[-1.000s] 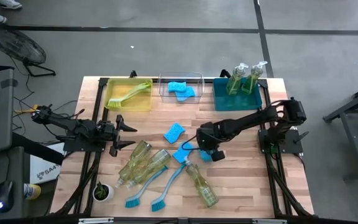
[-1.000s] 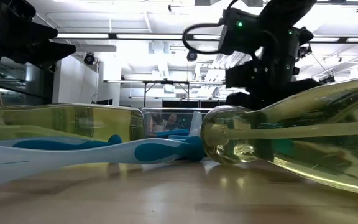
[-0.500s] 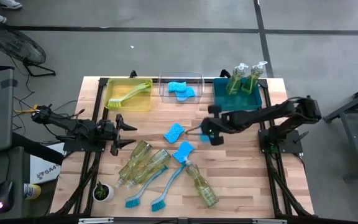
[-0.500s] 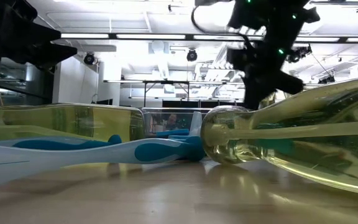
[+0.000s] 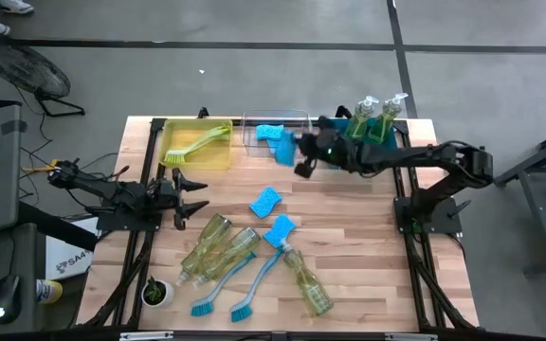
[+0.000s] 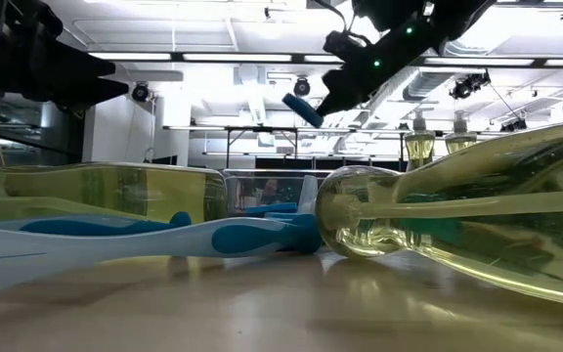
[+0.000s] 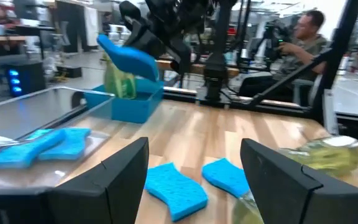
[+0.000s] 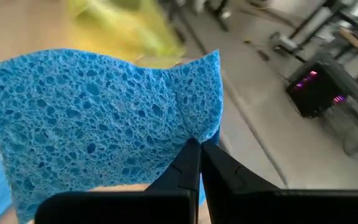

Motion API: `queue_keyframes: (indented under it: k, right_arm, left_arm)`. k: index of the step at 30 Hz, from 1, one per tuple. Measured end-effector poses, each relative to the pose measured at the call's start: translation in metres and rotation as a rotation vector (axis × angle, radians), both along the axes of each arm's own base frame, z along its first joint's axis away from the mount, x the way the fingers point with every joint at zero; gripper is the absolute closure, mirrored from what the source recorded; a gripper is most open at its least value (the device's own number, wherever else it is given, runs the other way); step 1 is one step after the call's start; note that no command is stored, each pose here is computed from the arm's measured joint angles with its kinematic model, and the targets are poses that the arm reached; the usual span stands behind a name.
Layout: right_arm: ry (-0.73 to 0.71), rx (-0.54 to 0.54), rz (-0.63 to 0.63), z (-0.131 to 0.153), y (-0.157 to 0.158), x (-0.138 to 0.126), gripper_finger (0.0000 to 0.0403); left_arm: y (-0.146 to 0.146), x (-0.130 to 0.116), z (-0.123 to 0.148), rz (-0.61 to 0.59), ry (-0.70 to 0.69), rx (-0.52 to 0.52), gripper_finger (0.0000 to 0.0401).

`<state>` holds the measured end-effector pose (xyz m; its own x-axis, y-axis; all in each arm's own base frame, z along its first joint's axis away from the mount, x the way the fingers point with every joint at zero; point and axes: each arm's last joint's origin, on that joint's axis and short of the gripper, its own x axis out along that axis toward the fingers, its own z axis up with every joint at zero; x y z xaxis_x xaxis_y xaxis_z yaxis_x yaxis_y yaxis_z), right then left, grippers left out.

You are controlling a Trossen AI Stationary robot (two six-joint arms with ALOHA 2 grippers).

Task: Pick & Place Kitchen Sink Supplies
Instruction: Put the sponge into the transparent bin

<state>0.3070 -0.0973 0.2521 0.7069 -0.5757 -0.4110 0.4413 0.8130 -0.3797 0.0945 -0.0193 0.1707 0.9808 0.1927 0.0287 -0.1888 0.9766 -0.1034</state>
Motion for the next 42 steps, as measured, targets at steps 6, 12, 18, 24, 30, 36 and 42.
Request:
queue_keyframes:
  k: [6, 12, 18, 24, 30, 36, 42]
  right_arm:
    - [-0.179, 0.051, -0.097, 0.01, -0.035, -0.007, 0.0402]
    - [-0.301, 0.088, -0.13, 0.01, -0.058, -0.008, 0.0402]
    - [-0.402, 0.167, -0.192, -0.005, -0.076, 0.006, 0.0402]
    - [-0.324, 0.187, -0.32, -0.007, -0.092, 0.03, 0.0402]
    - [-0.248, 0.236, -0.433, -0.004, -0.104, 0.05, 0.0402]
    - [-0.213, 0.318, -0.536, -0.018, -0.113, 0.064, 0.0402]
    - [-0.185, 0.401, -0.591, -0.035, -0.109, 0.065, 0.0403]
  left_arm:
    - [0.002, 0.0, 0.0, 0.058, 0.008, 0.029, 0.0151]
    - [0.003, -0.001, 0.0, 0.12, 0.018, 0.062, 0.0151]
    - [0.004, -0.001, 0.0, 0.139, 0.02, 0.074, 0.0151]
    - [0.004, -0.001, 0.0, 0.14, 0.024, 0.075, 0.0151]
    - [0.004, -0.001, 0.0, 0.14, 0.025, 0.076, 0.0151]
    - [0.004, -0.001, 0.0, 0.14, 0.026, 0.079, 0.0151]
    - [0.004, -0.001, 0.0, 0.139, 0.026, 0.079, 0.0151]
